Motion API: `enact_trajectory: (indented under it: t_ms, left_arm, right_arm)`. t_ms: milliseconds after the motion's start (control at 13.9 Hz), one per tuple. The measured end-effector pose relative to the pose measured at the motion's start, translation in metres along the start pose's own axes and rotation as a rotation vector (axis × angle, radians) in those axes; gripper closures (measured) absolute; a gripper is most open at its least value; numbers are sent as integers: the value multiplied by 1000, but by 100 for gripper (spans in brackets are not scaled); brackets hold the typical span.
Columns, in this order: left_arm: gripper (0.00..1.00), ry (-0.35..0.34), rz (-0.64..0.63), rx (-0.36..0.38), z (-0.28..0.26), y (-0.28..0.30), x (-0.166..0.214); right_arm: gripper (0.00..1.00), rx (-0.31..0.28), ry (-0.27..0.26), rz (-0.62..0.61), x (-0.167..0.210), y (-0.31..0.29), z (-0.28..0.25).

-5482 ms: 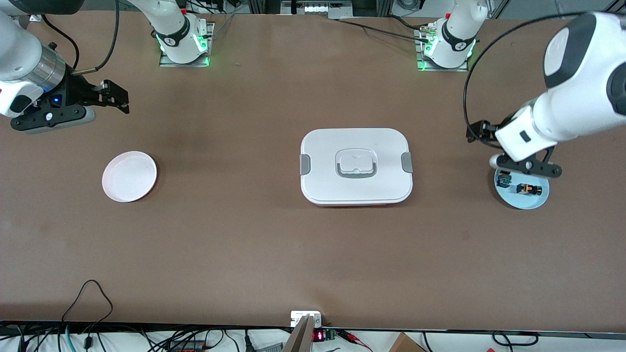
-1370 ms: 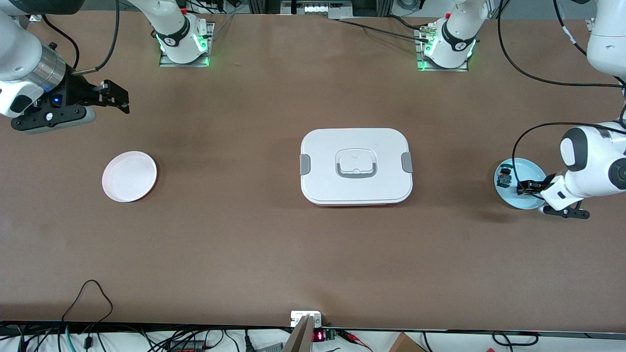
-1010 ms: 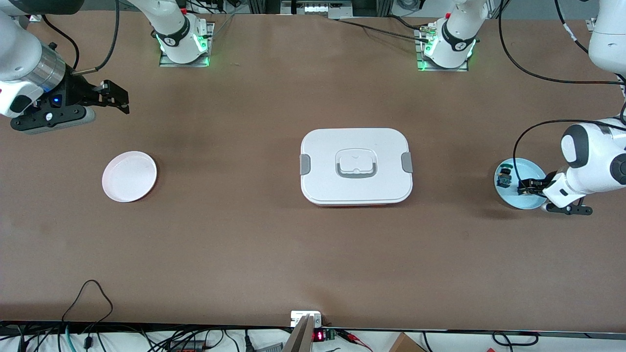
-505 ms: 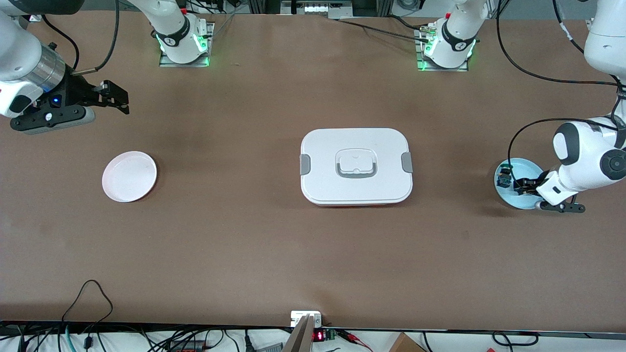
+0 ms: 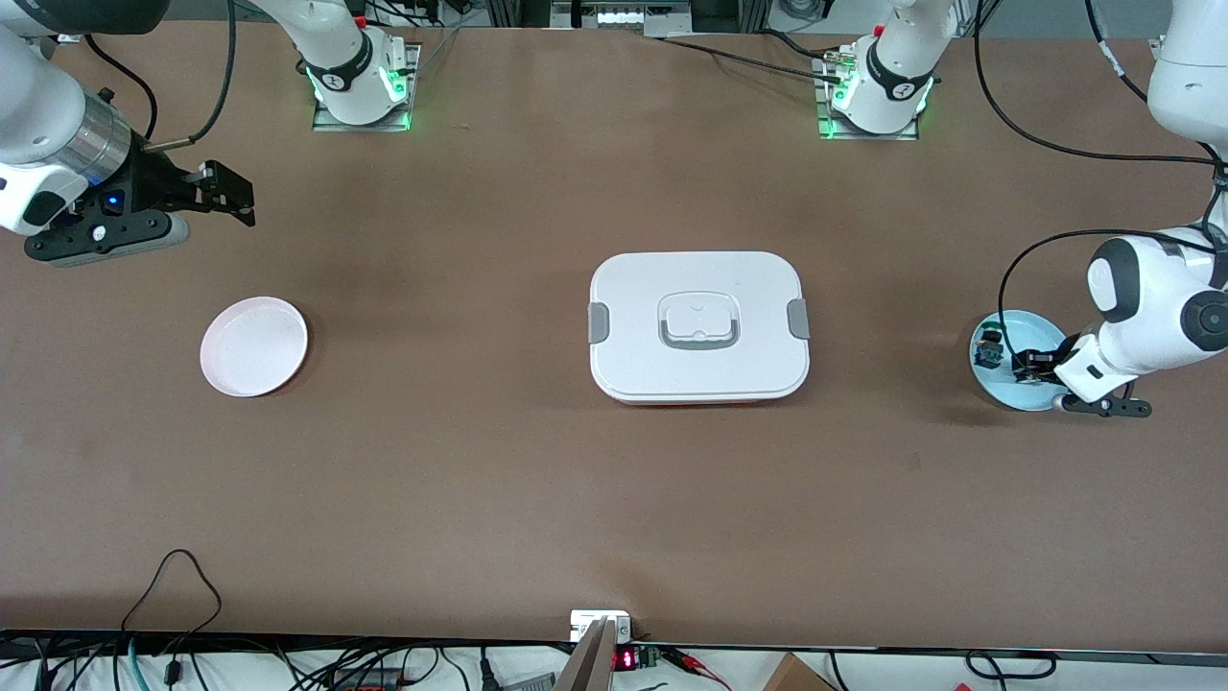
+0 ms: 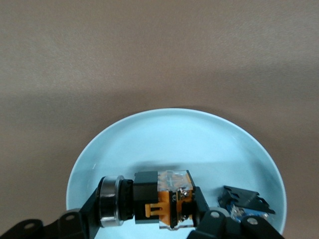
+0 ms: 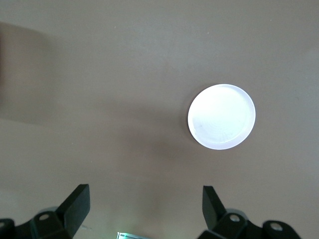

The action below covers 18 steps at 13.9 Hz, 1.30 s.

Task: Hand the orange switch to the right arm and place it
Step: 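Close the left gripper on the orange switch, then lift the orange switch with the left gripper over the white box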

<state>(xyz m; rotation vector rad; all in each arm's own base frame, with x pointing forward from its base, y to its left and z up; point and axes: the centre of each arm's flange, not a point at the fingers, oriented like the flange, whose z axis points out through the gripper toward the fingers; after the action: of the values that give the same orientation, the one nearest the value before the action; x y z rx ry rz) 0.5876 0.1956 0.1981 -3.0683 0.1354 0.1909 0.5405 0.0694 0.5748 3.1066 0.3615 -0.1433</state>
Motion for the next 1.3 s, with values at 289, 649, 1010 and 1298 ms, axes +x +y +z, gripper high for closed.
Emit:
enact_trajectory:
  t_ms: [289,649,1010,1298]
  left_arm:
    - [28,-77,93,-10,-41,16,7]
    - [28,-212,169,-49,-143,53,20]
    - [28,-135,264,-230,-239,133,36]
    - [28,-90,425,-411,-268,247,38]
  right_arm:
    - [0,0,-1,0,1,0,1]
    - [0,0,4,0,3,0,0]
    - [0,0,3,1,4,1,0]
    - [0,0,3,2,4,1,0]
